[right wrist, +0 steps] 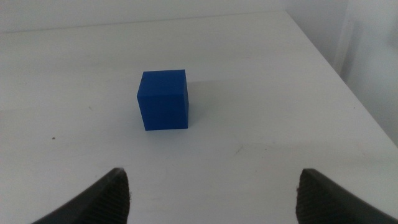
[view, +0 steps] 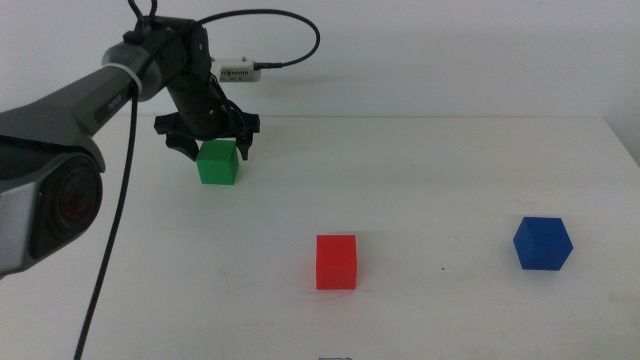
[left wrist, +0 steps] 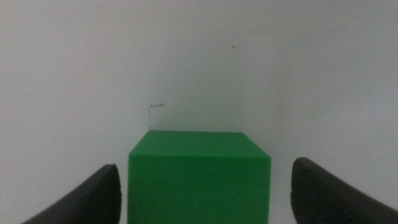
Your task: Stack red cubes first, then green, then blue cubes in a specific spot.
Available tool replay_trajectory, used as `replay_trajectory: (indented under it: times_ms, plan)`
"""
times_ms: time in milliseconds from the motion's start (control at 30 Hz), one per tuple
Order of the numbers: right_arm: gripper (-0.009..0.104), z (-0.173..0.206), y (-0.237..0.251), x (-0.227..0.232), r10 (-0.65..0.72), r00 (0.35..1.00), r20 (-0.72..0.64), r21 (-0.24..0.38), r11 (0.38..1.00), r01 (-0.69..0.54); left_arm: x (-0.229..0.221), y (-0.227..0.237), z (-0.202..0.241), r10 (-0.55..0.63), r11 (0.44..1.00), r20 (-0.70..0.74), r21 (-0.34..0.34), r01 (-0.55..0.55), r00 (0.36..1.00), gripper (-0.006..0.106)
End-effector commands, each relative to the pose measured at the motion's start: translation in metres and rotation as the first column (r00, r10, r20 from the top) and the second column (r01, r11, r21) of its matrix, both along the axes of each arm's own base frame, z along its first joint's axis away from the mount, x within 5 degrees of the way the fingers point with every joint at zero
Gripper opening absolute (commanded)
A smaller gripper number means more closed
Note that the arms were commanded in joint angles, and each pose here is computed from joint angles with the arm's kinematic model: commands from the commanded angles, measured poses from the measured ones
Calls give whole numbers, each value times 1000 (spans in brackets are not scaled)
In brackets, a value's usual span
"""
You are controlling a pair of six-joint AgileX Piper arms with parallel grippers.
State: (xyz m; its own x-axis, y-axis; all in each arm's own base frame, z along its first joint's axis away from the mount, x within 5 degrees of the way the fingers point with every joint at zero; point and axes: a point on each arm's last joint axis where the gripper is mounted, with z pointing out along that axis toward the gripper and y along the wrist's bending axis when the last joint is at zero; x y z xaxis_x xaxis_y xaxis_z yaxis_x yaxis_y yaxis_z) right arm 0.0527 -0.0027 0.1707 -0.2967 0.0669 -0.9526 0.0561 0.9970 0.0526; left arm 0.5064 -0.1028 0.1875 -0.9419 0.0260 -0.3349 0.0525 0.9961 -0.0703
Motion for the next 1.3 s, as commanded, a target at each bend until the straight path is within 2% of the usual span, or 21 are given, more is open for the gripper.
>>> replay_trajectory:
  times_ms: [0, 167, 400, 567, 733, 900, 1033, 1133, 1200, 1267]
  plan:
    - [74, 13, 0, 0, 3, 994, 108, -25, 1000, 0, 0, 1, 46, 4, 1000, 132, -28, -1, 991, 91]
    - [74, 13, 0, 0, 3, 994, 108, -25, 1000, 0, 1, 0, 42, 4, 1000, 129, -27, -1, 992, 78]
    - [74, 13, 0, 0, 3, 994, 108, -25, 1000, 0, 0, 0, 40, 5, 1000, 111, -29, -1, 994, 38]
    - [74, 13, 0, 0, 3, 994, 108, -25, 1000, 0, -16, 2, 62, 11, 996, 23, -84, -9, 1000, 18]
    - [74, 13, 0, 0, 3, 994, 108, -25, 1000, 0, -42, 5, 114, -4, 996, 44, -85, 7, 999, 14]
    - [74, 13, 0, 0, 3, 994, 108, -25, 1000, 0, -99, -19, 160, -4, 997, 80, -75, 10, 997, 14]
    - [74, 13, 0, 0, 3, 994, 108, -25, 1000, 0, -159, -56, 156, 28, 995, 149, -95, -13, 988, 14]
    - [74, 13, 0, 0, 3, 994, 108, -25, 1000, 0, -196, -77, 153, 17, 987, 258, -160, 25, 966, 14]
    - [74, 13, 0, 0, 3, 994, 108, -25, 1000, 0, -210, -87, 152, 29, 980, 257, -197, 23, 966, 14]
    - [74, 13, 0, 0, 3, 994, 108, -25, 1000, 0, -215, -98, 148, 29, 980, 218, -199, 15, 975, 14]
